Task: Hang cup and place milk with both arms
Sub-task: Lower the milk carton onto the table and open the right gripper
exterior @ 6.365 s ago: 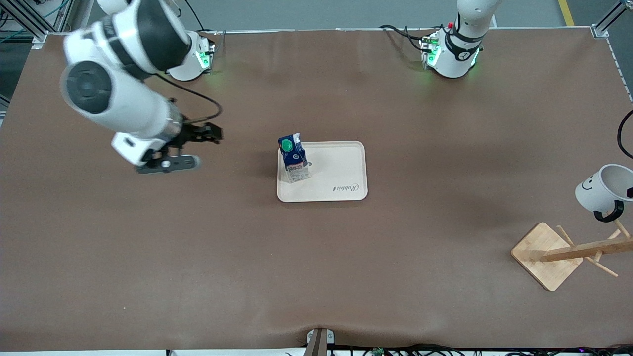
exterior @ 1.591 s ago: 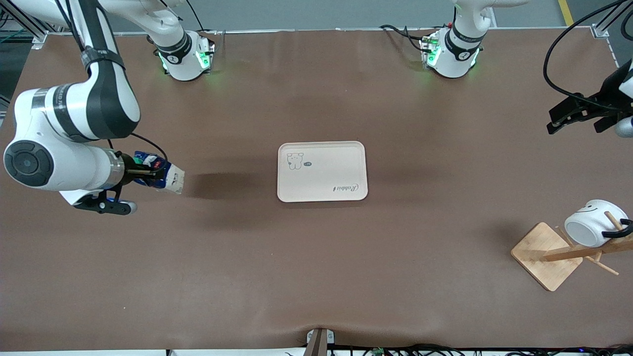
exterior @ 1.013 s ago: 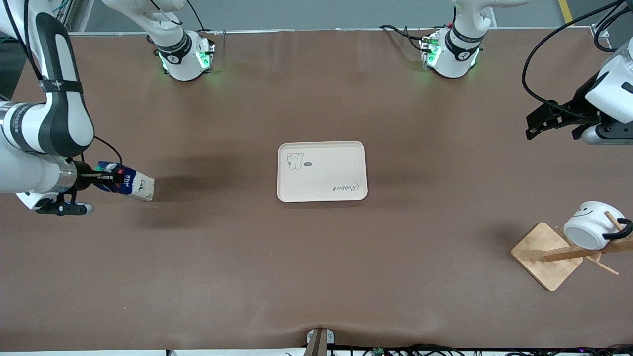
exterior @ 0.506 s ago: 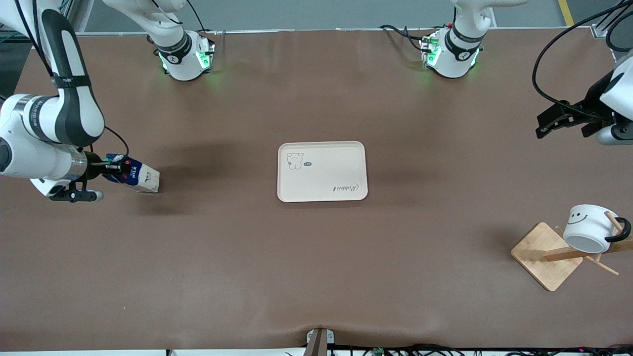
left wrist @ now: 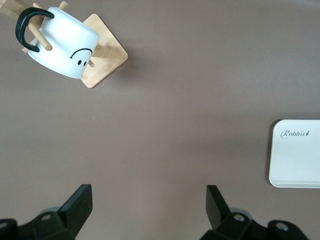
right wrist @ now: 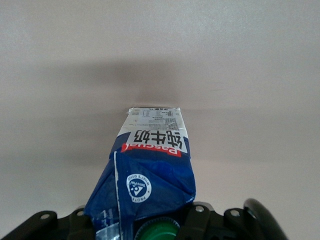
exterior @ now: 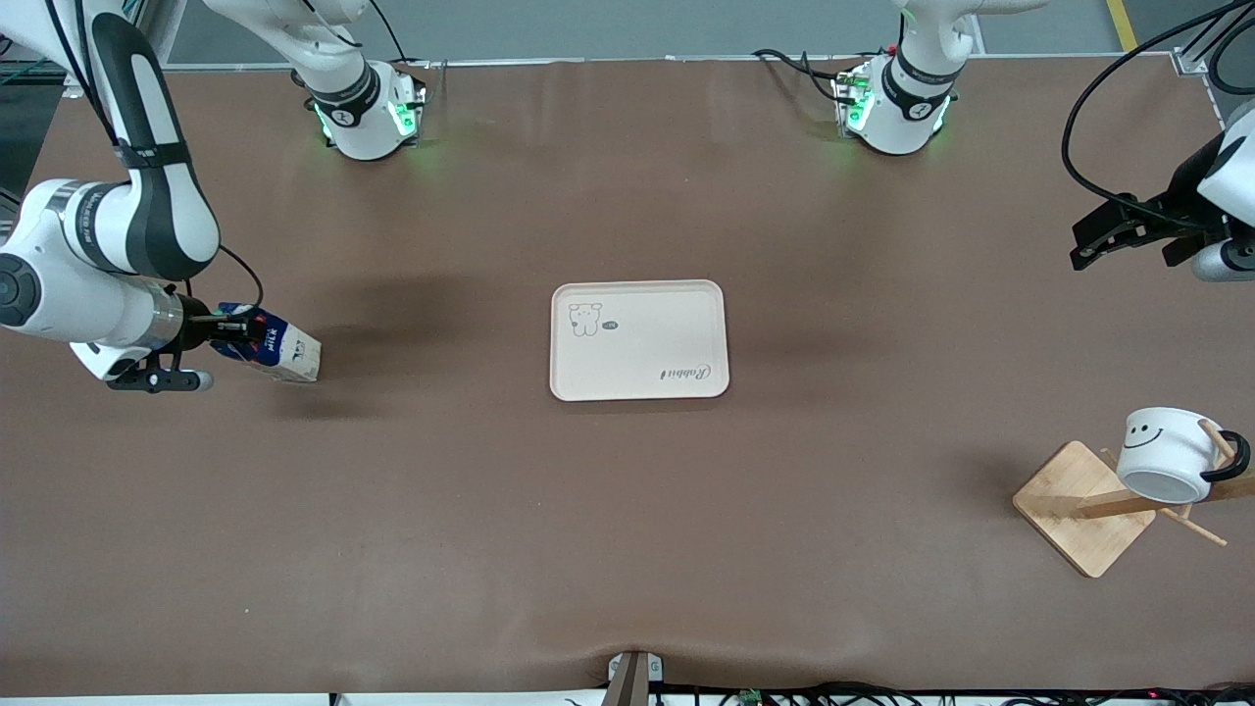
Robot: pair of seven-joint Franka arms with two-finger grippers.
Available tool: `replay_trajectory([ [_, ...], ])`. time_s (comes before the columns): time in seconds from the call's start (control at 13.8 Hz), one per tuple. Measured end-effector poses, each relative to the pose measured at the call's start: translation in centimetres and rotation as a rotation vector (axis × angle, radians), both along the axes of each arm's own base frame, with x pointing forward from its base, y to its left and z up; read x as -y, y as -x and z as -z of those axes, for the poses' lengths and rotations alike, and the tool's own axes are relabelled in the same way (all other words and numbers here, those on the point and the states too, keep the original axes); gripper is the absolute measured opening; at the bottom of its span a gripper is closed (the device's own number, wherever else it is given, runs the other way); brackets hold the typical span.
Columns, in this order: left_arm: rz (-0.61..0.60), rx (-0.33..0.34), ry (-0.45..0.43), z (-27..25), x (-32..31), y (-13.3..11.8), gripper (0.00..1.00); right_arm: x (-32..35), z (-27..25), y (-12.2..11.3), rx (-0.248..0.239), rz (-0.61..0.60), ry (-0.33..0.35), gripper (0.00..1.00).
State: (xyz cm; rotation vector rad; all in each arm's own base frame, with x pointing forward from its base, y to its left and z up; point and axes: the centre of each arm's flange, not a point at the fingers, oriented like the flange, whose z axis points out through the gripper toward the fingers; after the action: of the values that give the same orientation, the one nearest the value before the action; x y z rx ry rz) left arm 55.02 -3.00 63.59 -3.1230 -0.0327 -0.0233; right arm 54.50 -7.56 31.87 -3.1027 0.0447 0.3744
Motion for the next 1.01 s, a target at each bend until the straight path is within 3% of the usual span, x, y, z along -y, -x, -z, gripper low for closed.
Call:
replay_trajectory([
  [0.22, -0.002, -0.009, -0.001, 0.01, -0.09, 0.15, 1.00, -0.08, 0.00, 0.04, 0.000, -0.002, -0.001, 0.53],
  [0.43, -0.006, -0.012, -0.001, -0.07, -0.34, 0.22, 1.00, -0.55, 0.60, 0.43, -0.014, -0.010, -0.004, 0.71],
  [0.94, -0.009, -0.020, -0.002, -0.25, -0.47, 0.51, 1.00, -0.78, 0.82, 0.58, -0.021, -0.015, -0.006, 0.78],
  [1.01, -0.009, -0.020, -0.002, -0.25, -0.47, 0.52, 1.00, -0.79, 0.81, 0.59, -0.022, -0.015, -0.006, 0.84],
])
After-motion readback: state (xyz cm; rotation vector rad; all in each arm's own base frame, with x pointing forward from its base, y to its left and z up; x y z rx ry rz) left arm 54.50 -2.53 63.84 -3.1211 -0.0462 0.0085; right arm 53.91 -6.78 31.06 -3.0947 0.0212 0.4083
